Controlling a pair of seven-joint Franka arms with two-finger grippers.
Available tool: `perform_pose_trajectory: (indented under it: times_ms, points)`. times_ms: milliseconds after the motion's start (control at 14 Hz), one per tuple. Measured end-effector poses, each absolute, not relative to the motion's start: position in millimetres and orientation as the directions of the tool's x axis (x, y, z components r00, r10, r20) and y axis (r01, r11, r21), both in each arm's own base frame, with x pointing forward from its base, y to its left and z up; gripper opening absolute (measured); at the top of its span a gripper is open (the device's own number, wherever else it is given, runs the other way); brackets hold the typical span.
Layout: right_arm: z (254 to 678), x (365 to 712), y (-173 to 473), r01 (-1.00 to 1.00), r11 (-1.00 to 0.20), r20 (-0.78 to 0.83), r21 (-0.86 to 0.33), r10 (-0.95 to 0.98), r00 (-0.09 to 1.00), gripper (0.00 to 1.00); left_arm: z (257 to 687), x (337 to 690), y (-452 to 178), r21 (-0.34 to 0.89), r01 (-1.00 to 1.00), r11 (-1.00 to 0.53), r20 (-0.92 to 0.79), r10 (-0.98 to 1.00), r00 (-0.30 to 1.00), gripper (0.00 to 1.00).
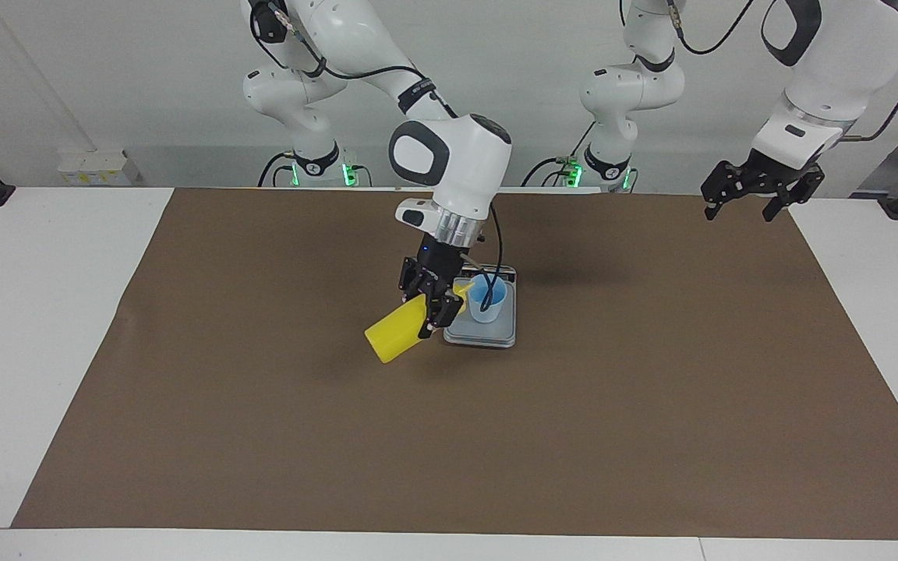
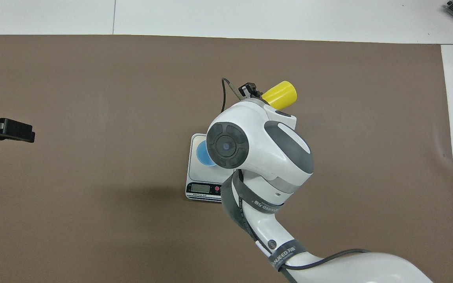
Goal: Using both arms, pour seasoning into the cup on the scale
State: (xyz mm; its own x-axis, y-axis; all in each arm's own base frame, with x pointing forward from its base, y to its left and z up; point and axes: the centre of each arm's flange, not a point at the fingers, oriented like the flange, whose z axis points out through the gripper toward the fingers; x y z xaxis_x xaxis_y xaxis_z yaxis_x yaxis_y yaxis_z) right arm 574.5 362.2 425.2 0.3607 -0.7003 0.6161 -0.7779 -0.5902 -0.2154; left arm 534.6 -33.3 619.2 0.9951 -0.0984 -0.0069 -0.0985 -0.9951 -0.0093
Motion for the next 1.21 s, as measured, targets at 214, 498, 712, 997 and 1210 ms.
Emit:
perform_pose_trajectory:
  times_ms: [214,498,712,997,1210]
  points:
    - [399.6,566.7,383.8,-0.739,-0.636,0.717,-0.221,-0.620,0.319,0.58,621.3,535.1,-33.7,-0.006,-0.098,-0.995,0.001,-0.098,0.995,1.00]
    - [397.8,554.4,398.0,-0.728,-0.658,0.770,-0.194,-0.562,0.303,0.58,617.9,537.2,-33.8,-0.003,-0.099,-0.995,-0.007,-0.099,0.995,1.00]
    - [398.4,539.8,412.6,-0.696,-0.699,0.835,-0.163,-0.474,0.280,0.58,615.3,537.3,-37.4,-0.001,-0.105,-0.994,-0.013,-0.105,0.994,1.00]
    - [392.6,536.1,415.8,-0.663,-0.732,0.874,-0.154,-0.414,0.254,0.58,615.1,536.9,-37.7,-0.001,-0.106,-0.994,-0.016,-0.106,0.994,1.00]
    - [389.3,533.9,416.4,-0.664,-0.730,0.875,-0.161,-0.417,0.246,0.58,615.0,536.9,-36.9,-0.001,-0.104,-0.995,-0.017,-0.103,0.994,1.00]
